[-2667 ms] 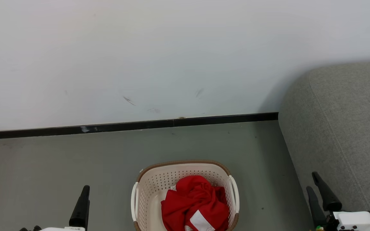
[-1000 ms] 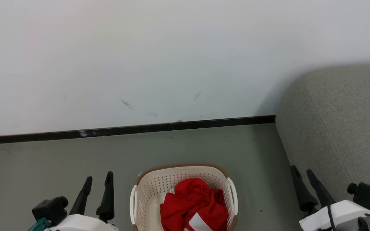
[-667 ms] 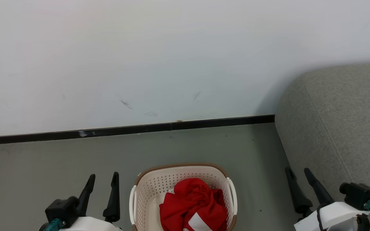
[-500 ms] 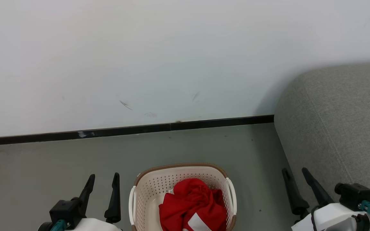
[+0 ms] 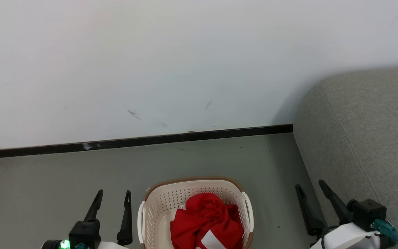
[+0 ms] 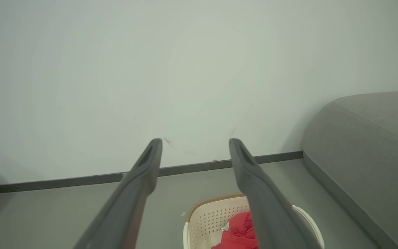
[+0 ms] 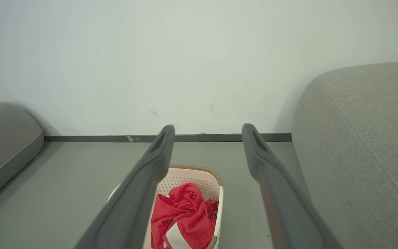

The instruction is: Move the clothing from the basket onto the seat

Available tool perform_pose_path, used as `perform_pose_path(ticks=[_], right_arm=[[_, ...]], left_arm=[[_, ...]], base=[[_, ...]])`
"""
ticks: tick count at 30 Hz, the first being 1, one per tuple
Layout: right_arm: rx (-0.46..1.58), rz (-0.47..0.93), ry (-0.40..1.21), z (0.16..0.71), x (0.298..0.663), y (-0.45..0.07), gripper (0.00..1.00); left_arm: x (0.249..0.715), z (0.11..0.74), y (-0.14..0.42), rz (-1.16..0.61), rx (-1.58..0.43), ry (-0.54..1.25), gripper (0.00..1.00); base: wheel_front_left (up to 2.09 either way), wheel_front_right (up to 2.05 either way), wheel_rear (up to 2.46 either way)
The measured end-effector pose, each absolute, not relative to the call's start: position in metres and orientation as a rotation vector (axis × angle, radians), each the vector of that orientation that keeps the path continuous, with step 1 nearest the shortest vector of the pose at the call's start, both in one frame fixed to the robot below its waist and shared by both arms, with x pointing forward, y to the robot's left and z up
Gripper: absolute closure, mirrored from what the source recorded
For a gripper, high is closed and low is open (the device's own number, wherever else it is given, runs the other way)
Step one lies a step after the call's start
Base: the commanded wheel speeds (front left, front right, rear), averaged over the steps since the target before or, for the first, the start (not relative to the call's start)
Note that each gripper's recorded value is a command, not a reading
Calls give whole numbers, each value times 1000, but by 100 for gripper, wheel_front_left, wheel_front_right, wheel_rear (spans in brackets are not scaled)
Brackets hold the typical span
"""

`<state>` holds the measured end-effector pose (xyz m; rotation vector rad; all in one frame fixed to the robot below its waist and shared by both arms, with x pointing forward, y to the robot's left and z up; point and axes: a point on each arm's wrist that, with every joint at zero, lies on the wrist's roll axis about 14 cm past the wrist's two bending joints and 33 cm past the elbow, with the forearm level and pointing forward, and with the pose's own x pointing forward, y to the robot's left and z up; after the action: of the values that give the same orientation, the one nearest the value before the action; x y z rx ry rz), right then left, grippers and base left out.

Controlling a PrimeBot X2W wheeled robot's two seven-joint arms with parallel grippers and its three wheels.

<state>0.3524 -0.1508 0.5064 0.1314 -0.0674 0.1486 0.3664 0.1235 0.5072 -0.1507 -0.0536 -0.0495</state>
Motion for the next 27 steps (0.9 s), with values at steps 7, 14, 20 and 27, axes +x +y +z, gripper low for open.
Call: perform_pose_path(ticks=[7, 14, 20, 27], right_arm=[[132, 147, -66, 506, 352, -151, 0], [135, 141, -72, 507, 352, -152, 0], [128, 131, -69, 505, 352, -155, 0], [122, 127, -65, 504, 352, -156, 0]], left_arm=[[365, 495, 126, -37, -141, -15, 0], [365, 489, 127, -32, -137, 3, 0], [365, 486, 129, -23, -133, 13, 0], [369, 490, 132, -11, -133, 2, 0]], base=[[0, 0, 0], [0, 0, 0], [0, 0, 0], [0, 0, 0]])
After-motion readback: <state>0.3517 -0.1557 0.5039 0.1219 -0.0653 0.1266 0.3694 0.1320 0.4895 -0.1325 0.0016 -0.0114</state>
